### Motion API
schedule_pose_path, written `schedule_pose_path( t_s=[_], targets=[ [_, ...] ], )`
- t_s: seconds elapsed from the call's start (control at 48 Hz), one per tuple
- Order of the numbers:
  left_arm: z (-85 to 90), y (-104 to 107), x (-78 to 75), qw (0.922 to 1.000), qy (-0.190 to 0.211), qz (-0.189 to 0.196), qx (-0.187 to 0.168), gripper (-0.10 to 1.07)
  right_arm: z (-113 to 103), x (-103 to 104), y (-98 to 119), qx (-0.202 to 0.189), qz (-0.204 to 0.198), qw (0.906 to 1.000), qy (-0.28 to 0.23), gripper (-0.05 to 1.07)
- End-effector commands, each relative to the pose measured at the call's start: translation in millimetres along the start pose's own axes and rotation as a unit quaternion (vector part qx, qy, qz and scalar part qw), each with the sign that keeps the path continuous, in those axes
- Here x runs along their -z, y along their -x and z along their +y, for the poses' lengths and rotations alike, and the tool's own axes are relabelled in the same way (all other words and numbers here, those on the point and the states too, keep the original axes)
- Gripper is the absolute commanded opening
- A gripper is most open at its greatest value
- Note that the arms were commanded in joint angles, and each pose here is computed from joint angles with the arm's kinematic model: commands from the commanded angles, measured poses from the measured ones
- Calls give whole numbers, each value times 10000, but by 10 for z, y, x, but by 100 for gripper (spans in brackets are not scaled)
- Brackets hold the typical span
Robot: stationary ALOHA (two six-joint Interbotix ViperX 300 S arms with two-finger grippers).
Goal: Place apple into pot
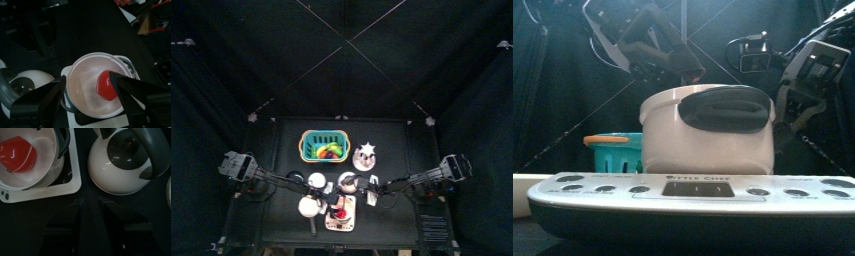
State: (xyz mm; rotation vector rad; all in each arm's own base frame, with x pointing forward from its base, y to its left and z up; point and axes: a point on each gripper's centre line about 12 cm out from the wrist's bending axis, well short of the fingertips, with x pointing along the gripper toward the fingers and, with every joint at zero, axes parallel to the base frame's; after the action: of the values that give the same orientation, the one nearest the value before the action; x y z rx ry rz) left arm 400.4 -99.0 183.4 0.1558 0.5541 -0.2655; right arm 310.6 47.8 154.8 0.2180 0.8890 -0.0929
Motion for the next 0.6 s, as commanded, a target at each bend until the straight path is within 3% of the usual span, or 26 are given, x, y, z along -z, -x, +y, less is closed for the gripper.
schedule_pose_path(
  t_s=[0.0, 0.583],
  targets=[
    [39, 106, -94, 9998, 19, -173, -46, 100, 16, -44, 33, -44, -87, 10000, -9, 71],
    [105, 178, -23, 9998, 76, -128, -121, 100, 19, -49, 34, -49, -91, 9999, -32, 71]
  ],
)
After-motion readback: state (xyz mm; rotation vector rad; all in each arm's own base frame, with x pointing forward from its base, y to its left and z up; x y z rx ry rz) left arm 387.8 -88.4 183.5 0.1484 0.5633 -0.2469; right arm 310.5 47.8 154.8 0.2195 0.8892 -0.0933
